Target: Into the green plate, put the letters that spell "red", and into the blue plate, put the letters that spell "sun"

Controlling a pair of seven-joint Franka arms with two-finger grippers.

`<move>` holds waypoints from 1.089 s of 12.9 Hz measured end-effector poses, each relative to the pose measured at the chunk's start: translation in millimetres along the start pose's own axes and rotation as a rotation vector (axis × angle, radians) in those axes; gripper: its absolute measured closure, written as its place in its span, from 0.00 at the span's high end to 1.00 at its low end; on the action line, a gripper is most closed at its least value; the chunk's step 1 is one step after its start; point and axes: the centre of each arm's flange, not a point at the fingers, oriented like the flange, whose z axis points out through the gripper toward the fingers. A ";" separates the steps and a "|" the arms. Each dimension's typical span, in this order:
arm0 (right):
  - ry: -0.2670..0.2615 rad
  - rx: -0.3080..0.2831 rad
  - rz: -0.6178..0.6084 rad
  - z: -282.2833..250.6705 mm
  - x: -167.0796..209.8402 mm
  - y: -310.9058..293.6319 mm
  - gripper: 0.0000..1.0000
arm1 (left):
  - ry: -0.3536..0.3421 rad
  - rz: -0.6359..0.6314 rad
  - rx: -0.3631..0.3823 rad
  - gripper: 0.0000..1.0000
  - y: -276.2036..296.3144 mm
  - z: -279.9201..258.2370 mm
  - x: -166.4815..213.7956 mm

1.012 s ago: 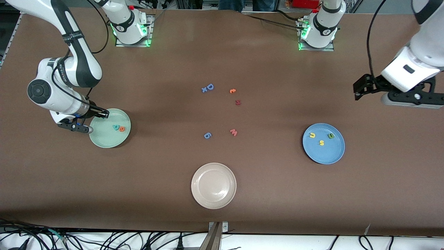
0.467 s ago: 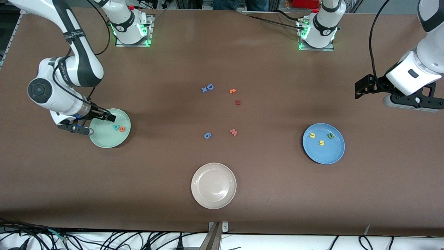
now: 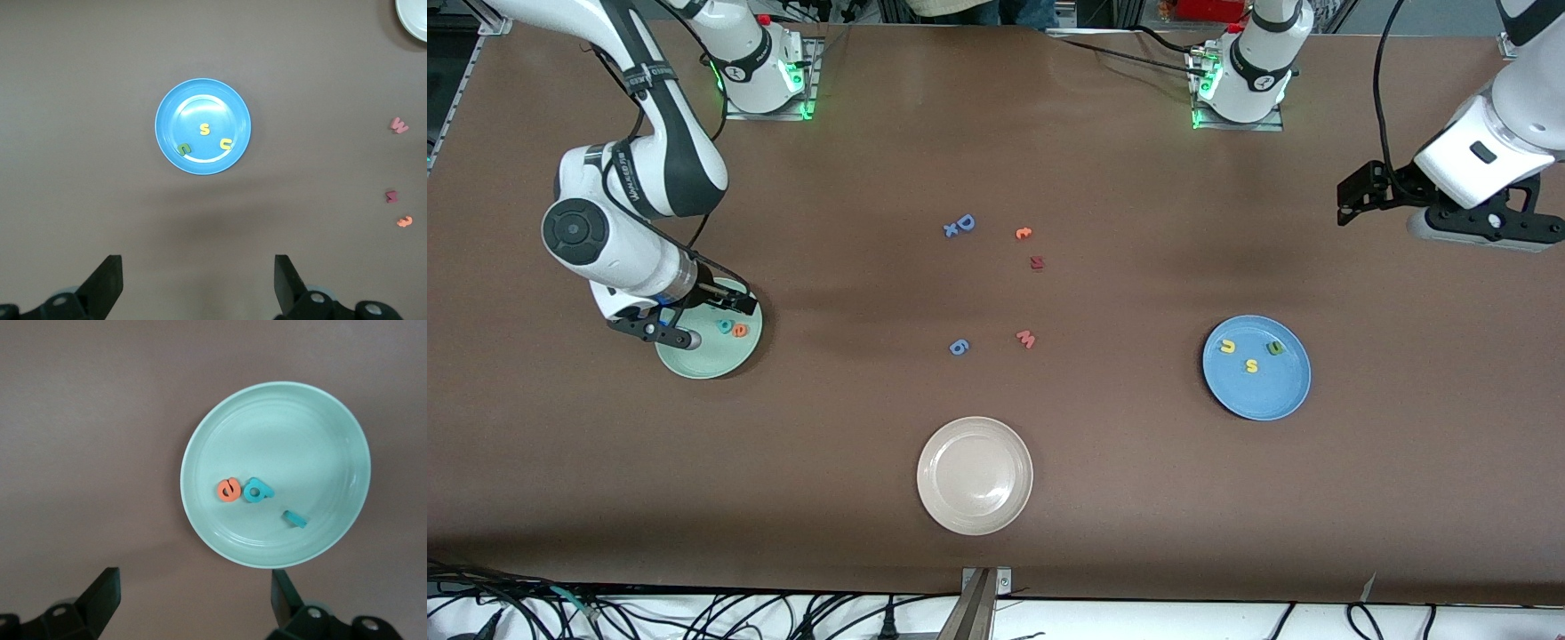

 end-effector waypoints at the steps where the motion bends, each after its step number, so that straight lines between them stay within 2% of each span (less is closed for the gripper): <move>1: -0.006 0.006 0.009 -16.8 4.1 -1.2 1.00 | 0.000 0.007 0.001 1.00 4.1 0.1 -1.3; 4: -0.015 0.023 0.020 -62.9 15.6 7.2 1.00 | 0.002 0.008 0.001 1.00 4.2 1.6 -0.2; 6: -0.031 0.048 -0.023 -92.1 25.7 26.1 1.00 | 0.007 0.007 0.000 1.00 3.8 2.0 1.2; 9: -0.046 0.044 -0.114 -133.3 34.3 54.7 1.00 | 0.007 0.007 0.000 1.00 3.7 2.0 1.8; 14: -0.073 0.034 -0.188 -195.6 11.7 80.1 1.00 | 0.007 0.010 0.000 1.00 5.2 0.0 1.6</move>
